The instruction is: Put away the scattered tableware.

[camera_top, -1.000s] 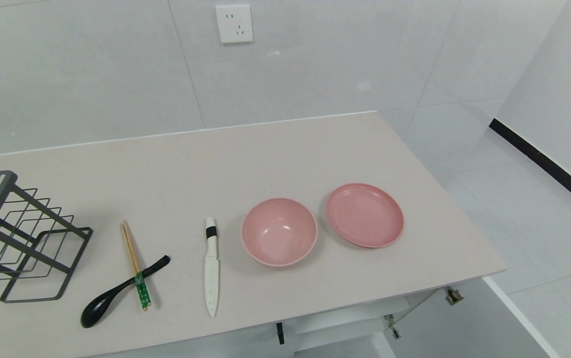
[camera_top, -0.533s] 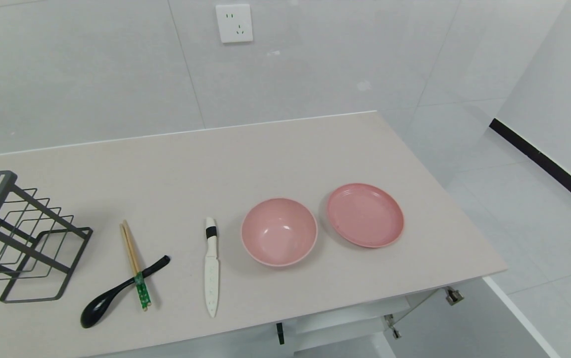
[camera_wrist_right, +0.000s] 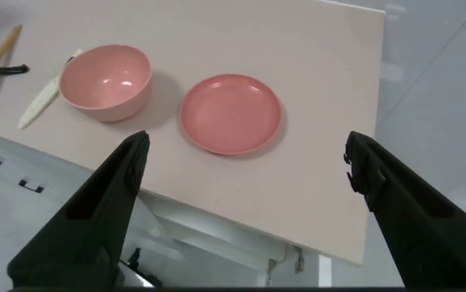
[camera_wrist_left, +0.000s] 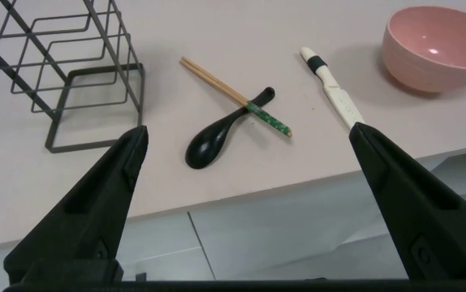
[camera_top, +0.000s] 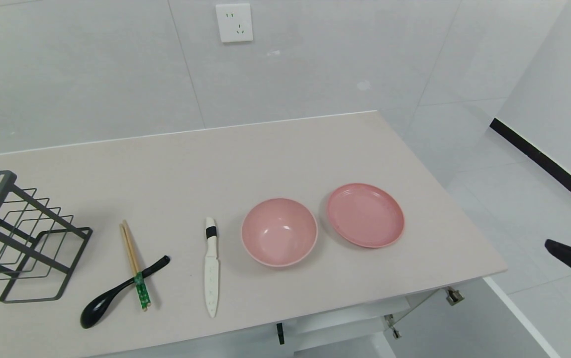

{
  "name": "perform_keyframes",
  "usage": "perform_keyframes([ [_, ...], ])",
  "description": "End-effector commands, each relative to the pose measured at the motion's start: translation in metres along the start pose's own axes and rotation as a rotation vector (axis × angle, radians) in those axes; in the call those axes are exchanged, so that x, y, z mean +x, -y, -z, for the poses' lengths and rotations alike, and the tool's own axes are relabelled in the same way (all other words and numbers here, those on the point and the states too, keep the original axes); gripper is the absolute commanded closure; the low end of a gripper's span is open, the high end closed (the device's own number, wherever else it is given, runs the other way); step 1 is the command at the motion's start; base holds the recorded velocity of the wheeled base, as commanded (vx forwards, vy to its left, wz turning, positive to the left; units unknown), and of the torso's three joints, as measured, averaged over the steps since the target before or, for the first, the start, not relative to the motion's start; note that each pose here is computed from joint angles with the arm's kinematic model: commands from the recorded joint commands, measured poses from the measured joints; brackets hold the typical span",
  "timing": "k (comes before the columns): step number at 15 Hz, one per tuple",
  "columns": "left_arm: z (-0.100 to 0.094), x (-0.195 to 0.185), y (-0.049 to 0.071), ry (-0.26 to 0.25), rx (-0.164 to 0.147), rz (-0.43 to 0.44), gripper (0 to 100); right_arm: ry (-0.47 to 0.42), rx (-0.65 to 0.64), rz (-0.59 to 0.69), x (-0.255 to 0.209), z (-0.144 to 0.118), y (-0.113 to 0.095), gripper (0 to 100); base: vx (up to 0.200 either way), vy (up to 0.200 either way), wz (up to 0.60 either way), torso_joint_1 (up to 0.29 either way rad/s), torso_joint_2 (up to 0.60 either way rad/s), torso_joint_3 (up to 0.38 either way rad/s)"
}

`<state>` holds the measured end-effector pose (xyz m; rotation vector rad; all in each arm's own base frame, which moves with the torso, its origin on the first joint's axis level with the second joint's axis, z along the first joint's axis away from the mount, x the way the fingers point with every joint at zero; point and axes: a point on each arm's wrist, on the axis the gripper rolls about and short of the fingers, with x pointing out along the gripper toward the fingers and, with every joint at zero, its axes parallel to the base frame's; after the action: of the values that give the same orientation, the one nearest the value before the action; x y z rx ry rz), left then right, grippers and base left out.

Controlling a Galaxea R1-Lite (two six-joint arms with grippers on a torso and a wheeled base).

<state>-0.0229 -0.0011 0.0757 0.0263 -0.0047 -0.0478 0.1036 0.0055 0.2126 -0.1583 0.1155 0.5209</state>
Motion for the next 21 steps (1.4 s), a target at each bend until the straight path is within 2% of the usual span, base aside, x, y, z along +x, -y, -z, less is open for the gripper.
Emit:
perform_keyframes([
  [1,0.000,0.000,0.000,-0.001,0.000,0.000,0,-0.095,0.047,-0.002,0.031,0.003,0.020,0,0.000,0.000,0.00,0.000,0.00,0.000],
  [4,0.000,0.000,0.000,-0.001,-0.003,0.000,0,-0.130,0.063,0.003,0.046,0.013,0.027,0,0.000,0.000,0.00,0.000,0.00,0.000],
  [13,0.000,0.000,0.000,0.001,-0.003,0.001,0,-0.126,0.046,-0.010,0.110,0.049,0.056,0,0.000,0.000,0.00,0.000,0.00,0.000],
  [17,0.000,0.000,0.000,0.001,-0.005,0.001,0,-0.165,0.069,-0.063,0.129,0.063,0.052,0,0.000,0.000,0.00,0.000,0.00,0.000],
  [19,0.000,0.000,0.000,0.001,-0.003,0.000,0,-0.203,0.124,-0.083,0.140,0.070,0.046,0,0.000,0.000,0.00,0.000,0.00,0.000],
  [21,0.000,0.000,0.000,-0.001,-0.003,0.001,0,-0.199,0.156,-0.077,0.148,0.071,0.045,0,0.000,0.000,0.00,0.000,0.00,0.000],
])
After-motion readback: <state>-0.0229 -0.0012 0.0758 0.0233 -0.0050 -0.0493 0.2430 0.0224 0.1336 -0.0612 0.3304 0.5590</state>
